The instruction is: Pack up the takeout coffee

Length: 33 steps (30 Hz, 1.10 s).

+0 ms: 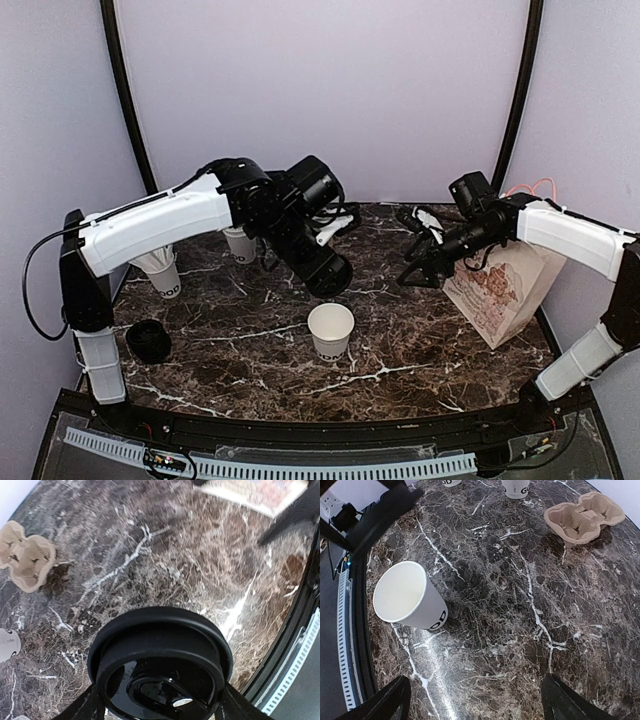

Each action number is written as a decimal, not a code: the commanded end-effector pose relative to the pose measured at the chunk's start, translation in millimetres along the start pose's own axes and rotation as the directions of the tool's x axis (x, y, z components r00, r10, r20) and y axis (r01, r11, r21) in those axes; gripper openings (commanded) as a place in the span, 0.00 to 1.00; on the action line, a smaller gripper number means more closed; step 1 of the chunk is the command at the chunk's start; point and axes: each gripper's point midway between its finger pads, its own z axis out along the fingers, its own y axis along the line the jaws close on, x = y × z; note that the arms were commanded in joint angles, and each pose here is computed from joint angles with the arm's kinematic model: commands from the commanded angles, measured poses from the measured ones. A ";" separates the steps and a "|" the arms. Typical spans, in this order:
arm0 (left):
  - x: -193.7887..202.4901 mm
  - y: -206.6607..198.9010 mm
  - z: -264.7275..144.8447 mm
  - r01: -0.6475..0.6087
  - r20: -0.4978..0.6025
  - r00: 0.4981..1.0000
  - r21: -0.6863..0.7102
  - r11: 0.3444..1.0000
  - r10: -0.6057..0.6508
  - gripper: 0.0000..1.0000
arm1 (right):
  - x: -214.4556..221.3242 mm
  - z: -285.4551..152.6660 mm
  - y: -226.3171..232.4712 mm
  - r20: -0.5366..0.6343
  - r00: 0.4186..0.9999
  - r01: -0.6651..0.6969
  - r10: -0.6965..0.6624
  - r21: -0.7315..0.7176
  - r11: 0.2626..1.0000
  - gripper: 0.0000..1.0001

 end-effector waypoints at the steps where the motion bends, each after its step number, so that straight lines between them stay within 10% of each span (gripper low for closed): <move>1: 26.0 -10.5 17.8 -0.111 -0.135 0.984 0.012 0.994 0.112 0.69 | -16.4 -14.1 -0.4 0.100 0.995 0.015 -0.017 0.023 1.000 0.92; 33: 48.6 -38.6 50.5 -0.229 -0.241 0.942 0.040 0.973 0.232 0.69 | -13.5 -15.2 -1.1 0.116 0.993 -0.005 0.004 0.014 1.000 0.93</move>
